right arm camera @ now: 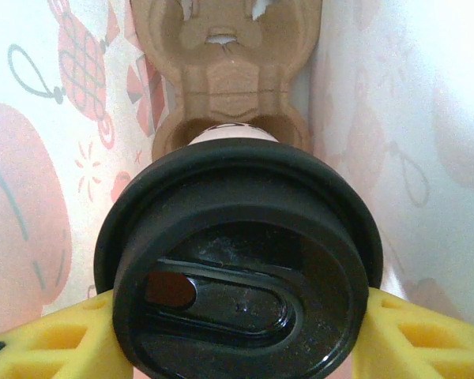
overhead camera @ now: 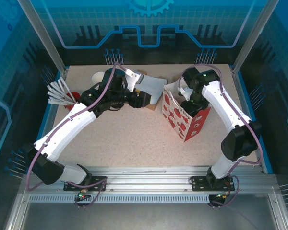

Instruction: Pack the takeout coffee

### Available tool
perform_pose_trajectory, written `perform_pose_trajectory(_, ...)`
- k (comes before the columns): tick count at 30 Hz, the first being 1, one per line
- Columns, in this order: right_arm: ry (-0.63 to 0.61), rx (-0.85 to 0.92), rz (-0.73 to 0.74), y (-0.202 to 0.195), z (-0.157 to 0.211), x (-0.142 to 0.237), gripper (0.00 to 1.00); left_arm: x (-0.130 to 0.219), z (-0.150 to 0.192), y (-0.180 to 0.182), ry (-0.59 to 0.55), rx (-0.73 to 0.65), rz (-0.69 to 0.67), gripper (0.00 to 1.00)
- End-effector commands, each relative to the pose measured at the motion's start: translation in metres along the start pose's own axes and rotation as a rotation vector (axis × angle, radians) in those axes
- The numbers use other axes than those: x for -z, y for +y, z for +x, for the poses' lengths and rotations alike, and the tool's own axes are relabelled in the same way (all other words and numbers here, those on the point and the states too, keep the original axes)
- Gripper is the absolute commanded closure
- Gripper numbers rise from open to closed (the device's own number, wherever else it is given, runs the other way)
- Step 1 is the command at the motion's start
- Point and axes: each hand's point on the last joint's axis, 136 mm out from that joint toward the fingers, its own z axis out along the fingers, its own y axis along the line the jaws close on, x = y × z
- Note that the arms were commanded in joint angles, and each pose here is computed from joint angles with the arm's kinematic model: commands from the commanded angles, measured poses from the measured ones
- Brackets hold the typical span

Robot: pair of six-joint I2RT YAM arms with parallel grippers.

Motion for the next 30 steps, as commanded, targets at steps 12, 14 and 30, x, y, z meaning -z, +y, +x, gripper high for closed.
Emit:
perform_pose_trajectory(12,0.026,-0.005,0.026,-0.007,0.012,0.001,0.59,0.007,0.001,0.003,-0.011,0.008,-0.011,0.3)
perform_pose_trajectory(14,0.028,-0.006,0.026,-0.007,0.012,0.001,0.59,0.007,0.001,0.003,-0.011,0.009,-0.011,0.3)
perform_pose_trajectory(30,0.034,-0.014,0.026,-0.008,0.012,-0.005,0.59,0.006,0.002,0.002,-0.009,0.011,-0.005,0.3)
